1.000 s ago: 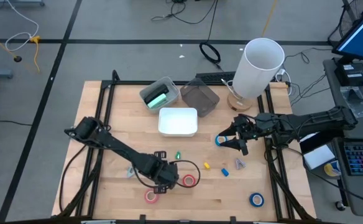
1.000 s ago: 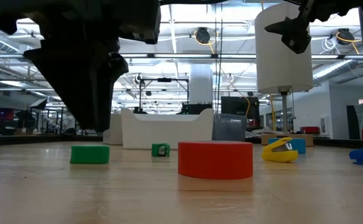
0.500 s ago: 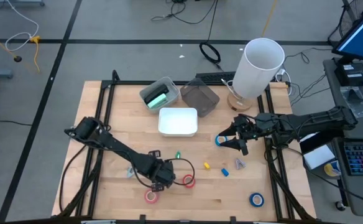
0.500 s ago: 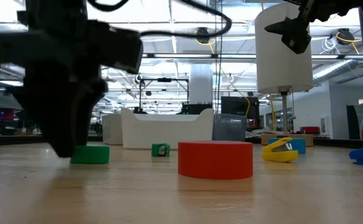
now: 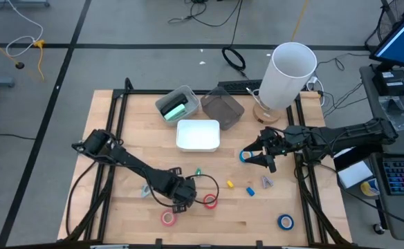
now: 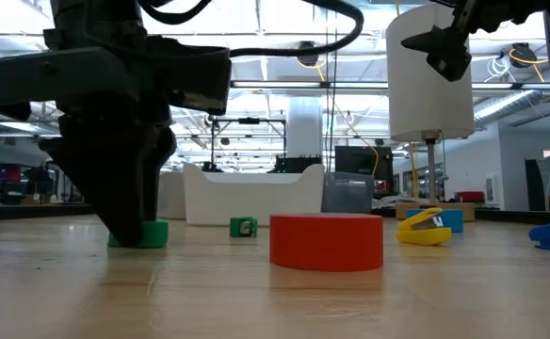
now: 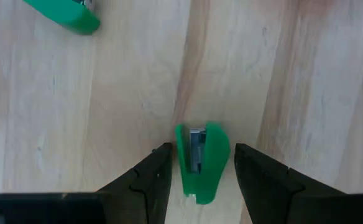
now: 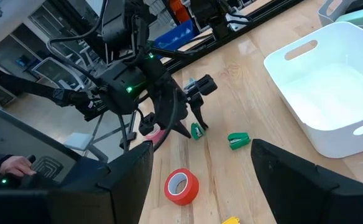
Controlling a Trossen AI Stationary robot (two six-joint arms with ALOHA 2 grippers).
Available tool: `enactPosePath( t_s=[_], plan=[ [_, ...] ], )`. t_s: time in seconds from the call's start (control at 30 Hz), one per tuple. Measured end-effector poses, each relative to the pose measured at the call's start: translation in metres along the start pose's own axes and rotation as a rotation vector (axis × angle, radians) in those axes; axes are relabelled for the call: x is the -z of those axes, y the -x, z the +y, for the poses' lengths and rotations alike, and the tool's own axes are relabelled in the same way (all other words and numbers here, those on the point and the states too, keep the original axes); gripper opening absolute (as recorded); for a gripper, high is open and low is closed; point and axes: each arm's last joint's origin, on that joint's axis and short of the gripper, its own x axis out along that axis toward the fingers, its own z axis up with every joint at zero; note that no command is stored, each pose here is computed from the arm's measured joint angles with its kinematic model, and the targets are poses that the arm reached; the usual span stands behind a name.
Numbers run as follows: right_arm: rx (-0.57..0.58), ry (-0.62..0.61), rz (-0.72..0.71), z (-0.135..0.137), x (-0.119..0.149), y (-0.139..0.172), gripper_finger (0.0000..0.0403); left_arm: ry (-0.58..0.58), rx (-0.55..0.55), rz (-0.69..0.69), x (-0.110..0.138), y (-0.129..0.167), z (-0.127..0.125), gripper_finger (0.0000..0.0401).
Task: Pick and place Stapler, Stapler remover, tape
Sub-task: Put the bottom green stapler into the gray bin
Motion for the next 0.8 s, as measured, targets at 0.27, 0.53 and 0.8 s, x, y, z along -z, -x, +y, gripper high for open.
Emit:
enactPosePath(
  t_s=[0.27,0.53,0.8],
  plan=[
    [0.000,0.000,0.000,0.000,0.000,0.000,0.0263,0.005,-0.018,0.022,0.000,0.000,0.005,0.0174],
    [0.000,0.000,0.000,0.000,0.000,0.000,0.0263,-0.006,-0.020,0.061,0.004,0.000,0.004,0.0174],
    [0.000,0.000,0.000,0.000,0.000,0.000,0.0263,0.010,-0.008,0.080,0.012,-0.005,0.007,0.0174]
  ],
)
